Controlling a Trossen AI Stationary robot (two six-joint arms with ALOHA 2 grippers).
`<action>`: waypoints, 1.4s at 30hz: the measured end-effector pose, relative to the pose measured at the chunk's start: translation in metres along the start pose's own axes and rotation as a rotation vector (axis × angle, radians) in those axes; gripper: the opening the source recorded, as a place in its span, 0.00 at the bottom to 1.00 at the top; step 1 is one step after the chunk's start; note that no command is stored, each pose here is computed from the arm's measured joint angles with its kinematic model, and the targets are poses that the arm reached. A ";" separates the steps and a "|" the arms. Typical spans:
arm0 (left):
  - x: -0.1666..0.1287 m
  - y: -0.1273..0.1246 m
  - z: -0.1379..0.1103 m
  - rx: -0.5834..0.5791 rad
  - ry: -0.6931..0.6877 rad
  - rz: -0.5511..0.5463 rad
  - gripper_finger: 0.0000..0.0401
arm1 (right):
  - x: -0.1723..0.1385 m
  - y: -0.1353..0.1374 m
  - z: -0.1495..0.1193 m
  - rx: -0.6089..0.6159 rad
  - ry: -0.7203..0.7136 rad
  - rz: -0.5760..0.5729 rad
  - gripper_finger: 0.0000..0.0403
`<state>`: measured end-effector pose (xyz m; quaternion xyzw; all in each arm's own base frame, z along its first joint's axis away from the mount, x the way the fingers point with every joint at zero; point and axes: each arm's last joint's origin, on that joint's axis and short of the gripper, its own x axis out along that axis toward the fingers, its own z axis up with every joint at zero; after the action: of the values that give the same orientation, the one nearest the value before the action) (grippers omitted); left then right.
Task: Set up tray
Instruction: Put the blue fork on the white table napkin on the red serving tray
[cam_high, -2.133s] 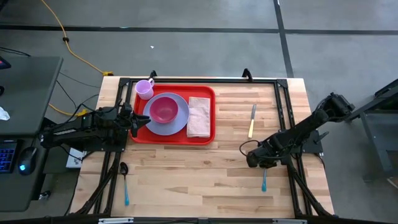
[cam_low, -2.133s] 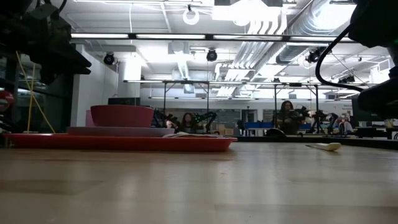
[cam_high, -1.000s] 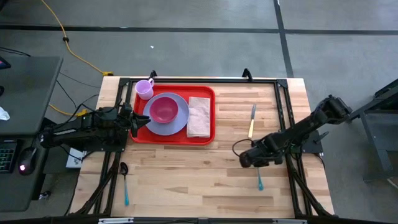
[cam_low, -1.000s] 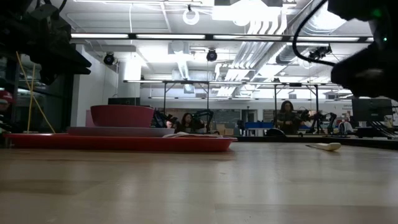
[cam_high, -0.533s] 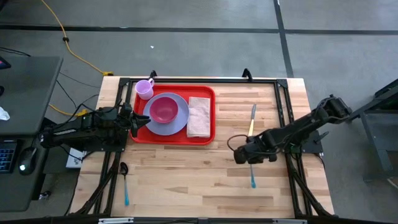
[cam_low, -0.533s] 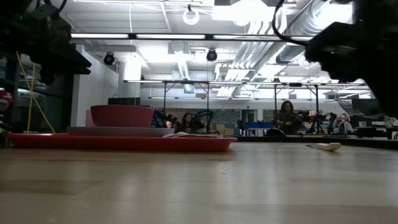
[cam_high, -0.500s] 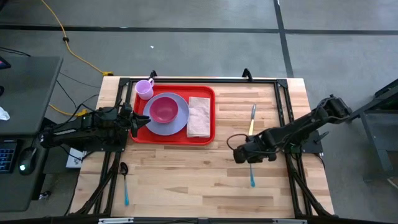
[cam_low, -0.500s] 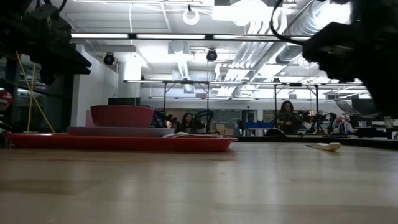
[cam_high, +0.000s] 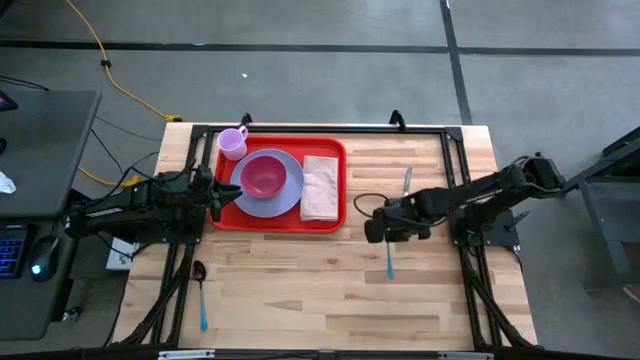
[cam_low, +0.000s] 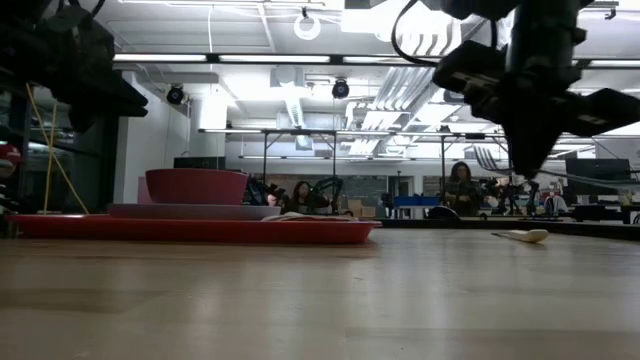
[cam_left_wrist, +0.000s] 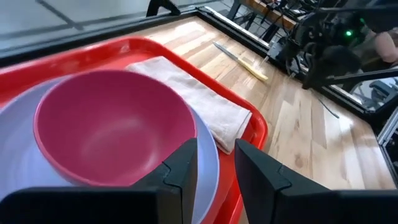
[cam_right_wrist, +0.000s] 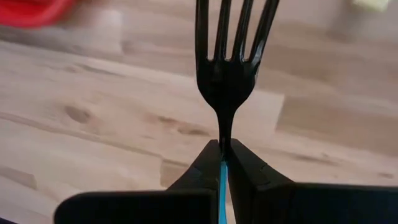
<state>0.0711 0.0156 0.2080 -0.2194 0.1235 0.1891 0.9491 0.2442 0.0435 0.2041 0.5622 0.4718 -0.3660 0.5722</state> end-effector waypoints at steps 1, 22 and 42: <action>0.000 -0.001 0.001 0.015 -0.009 -0.006 0.34 | 0.000 0.001 0.002 -0.004 -0.006 0.010 0.00; -0.001 -0.008 0.011 0.199 -0.096 -0.141 0.34 | -0.009 0.023 0.055 -0.036 -0.112 0.269 0.00; 0.021 -0.001 -0.014 0.097 -0.073 -0.144 0.34 | -0.019 0.087 0.107 -0.212 -0.194 0.266 0.00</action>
<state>0.0878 0.0151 0.1899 -0.1742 0.0819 0.1219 0.9737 0.3356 -0.0560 0.2397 0.5181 0.3718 -0.2882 0.7143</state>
